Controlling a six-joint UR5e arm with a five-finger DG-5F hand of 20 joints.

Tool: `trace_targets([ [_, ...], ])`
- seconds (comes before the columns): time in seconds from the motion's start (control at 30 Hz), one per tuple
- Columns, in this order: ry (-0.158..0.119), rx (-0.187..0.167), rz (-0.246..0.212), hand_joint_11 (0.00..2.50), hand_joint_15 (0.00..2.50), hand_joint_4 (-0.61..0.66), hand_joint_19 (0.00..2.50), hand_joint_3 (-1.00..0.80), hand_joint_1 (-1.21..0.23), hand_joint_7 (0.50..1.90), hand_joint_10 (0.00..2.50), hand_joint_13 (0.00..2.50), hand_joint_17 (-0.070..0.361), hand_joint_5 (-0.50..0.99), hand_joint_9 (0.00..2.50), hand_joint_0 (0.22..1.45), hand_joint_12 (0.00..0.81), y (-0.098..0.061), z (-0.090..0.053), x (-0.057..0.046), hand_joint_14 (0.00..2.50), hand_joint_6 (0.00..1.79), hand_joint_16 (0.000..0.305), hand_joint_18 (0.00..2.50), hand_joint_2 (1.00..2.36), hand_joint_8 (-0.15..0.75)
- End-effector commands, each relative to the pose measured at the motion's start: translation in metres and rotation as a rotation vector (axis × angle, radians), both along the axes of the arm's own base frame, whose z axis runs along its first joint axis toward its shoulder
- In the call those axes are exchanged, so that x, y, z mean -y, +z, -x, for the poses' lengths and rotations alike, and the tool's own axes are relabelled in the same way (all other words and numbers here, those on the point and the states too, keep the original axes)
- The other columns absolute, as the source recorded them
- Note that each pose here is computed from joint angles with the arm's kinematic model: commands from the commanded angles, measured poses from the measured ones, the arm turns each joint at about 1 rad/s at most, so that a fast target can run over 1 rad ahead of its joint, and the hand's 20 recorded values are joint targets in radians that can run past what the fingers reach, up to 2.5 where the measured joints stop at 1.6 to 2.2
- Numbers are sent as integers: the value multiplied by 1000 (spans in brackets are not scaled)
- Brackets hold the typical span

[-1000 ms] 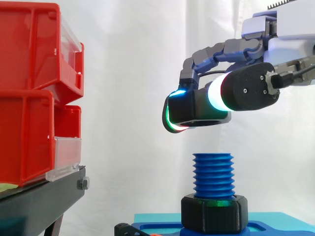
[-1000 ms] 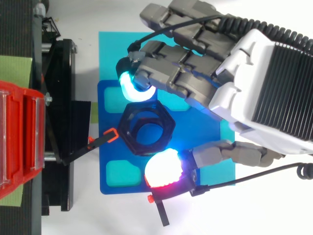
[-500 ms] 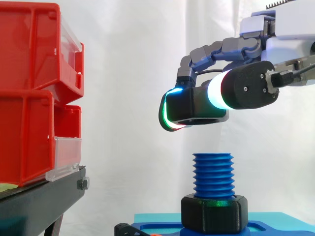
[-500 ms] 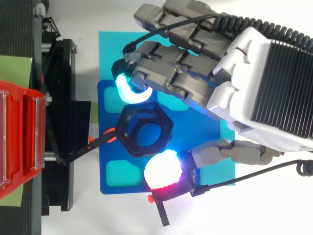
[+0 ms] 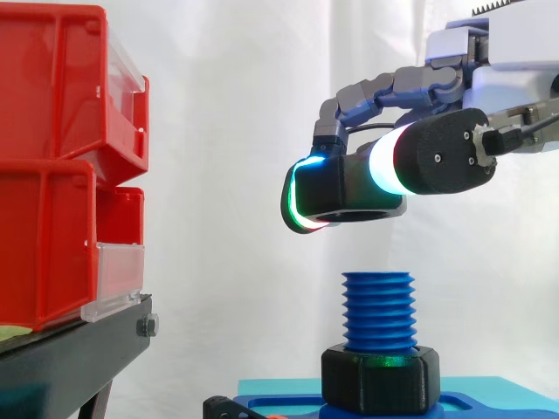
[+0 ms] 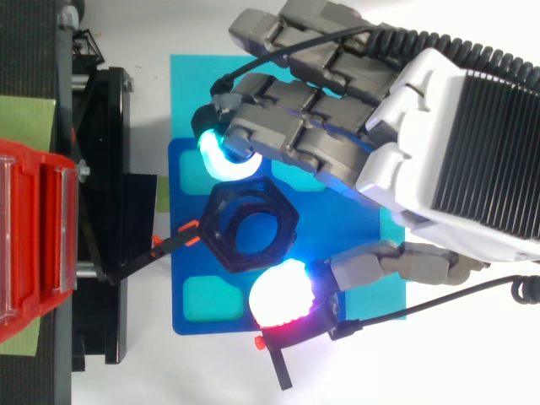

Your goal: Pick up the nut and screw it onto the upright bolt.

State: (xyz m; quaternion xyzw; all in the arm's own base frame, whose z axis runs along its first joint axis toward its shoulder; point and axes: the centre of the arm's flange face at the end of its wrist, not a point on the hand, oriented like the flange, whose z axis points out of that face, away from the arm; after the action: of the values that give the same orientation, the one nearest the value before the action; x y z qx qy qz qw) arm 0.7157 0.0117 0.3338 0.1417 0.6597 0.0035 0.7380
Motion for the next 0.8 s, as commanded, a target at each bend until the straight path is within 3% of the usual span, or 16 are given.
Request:
trace_targets([
  [0.0,8,-1,1,170,0,313,22,-500,-532,1266,5,474,104,-171,530,534,368,-1,0,-2,0,542,46,415,1000,320],
  [0.07,12,1,1,175,0,312,26,-500,-531,1267,6,476,104,-171,531,535,367,0,0,-2,0,542,46,415,1000,319],
  [0.23,16,-25,6,165,0,310,30,-500,-530,1265,5,485,103,-171,533,534,367,-16,-4,-2,0,543,46,427,1000,318],
  [0.3,32,-36,8,170,0,306,35,-500,-530,1261,5,489,103,-171,533,534,367,-26,-6,-4,1,542,46,430,1000,317],
  [0.4,45,-26,0,172,0,314,38,-500,-530,1261,6,492,103,-171,538,533,367,-25,-7,-6,0,542,46,435,1000,318],
  [0.77,49,-28,-1,166,0,312,56,-500,-529,1265,5,506,104,-172,546,533,365,-25,-7,-6,0,542,46,475,1000,320],
])
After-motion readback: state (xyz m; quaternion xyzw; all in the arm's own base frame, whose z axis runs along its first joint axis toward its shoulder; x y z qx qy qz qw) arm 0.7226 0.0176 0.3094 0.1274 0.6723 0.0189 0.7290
